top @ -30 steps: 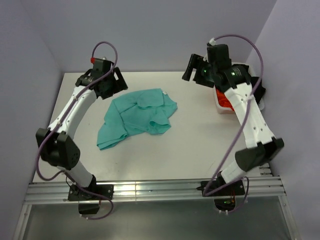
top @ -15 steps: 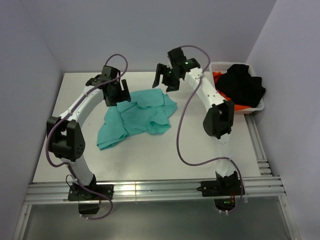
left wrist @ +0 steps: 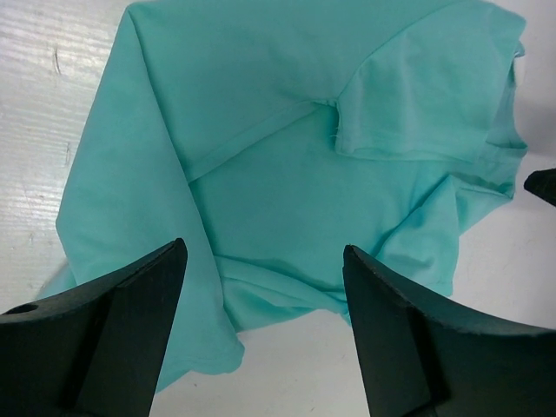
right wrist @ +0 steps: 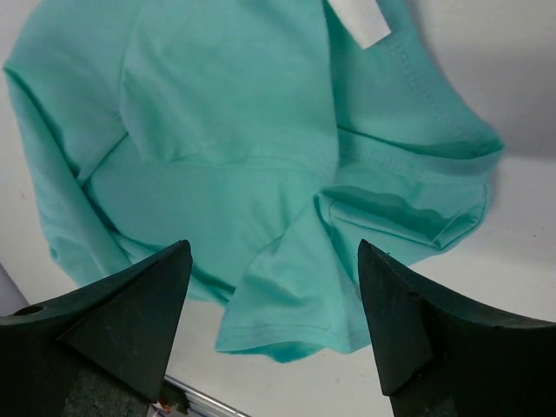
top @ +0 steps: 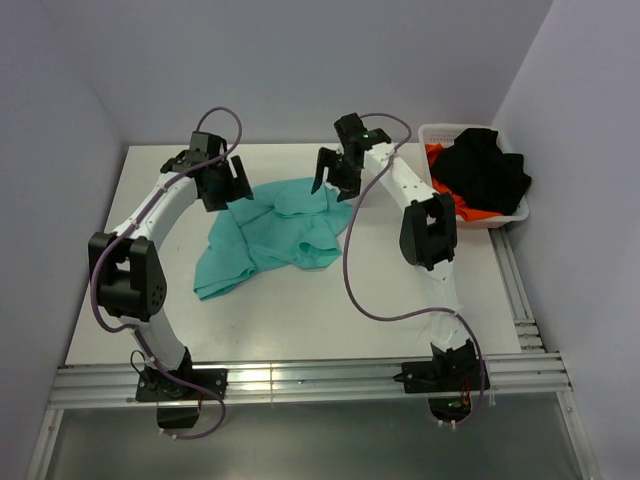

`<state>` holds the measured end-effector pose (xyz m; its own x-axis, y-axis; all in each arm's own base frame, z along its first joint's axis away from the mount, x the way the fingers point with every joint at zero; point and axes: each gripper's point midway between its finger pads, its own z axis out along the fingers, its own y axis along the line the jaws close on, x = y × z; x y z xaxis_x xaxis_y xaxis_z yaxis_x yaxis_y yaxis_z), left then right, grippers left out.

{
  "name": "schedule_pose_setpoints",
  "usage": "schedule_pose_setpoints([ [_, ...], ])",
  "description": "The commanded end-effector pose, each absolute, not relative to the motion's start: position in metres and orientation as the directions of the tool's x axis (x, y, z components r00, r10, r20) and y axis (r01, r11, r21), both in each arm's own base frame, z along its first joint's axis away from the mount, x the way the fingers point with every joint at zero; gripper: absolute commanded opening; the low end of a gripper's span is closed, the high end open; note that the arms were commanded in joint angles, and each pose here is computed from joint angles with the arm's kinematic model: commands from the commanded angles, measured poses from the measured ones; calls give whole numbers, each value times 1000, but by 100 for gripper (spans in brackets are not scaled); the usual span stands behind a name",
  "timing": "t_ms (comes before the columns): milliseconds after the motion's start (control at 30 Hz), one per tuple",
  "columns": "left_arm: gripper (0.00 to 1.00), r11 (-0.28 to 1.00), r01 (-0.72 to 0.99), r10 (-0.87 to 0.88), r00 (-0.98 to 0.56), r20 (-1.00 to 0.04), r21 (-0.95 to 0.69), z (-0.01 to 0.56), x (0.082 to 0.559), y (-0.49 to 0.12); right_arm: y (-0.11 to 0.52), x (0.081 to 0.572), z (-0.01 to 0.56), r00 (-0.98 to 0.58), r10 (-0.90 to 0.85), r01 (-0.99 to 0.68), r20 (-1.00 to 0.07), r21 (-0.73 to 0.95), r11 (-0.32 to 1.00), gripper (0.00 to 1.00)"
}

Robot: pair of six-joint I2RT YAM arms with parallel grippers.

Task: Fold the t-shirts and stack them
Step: Flatten out the tshirt

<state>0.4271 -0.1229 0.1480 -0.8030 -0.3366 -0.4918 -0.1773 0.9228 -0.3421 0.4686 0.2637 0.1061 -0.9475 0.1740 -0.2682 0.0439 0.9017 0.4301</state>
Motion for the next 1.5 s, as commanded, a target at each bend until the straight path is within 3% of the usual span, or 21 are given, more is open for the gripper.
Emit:
schedule_pose_setpoints([
  [0, 79, 909, -167, -360, -778, -515, -383, 161, 428, -123, 256, 473, 90, -949, 166, 47, -268, 402, 915, 84],
  [833, 78, 910, -199, -374, -772, -515, -363, 163, 424, -98, 287, 508, 69, -941, 237, 76, -243, 528, 846, 76],
  [1467, 78, 894, -238, -418, -749, -514, -379, 157, 418, -81, 269, 488, 53, -956, 198, 84, -218, 443, 892, 72],
])
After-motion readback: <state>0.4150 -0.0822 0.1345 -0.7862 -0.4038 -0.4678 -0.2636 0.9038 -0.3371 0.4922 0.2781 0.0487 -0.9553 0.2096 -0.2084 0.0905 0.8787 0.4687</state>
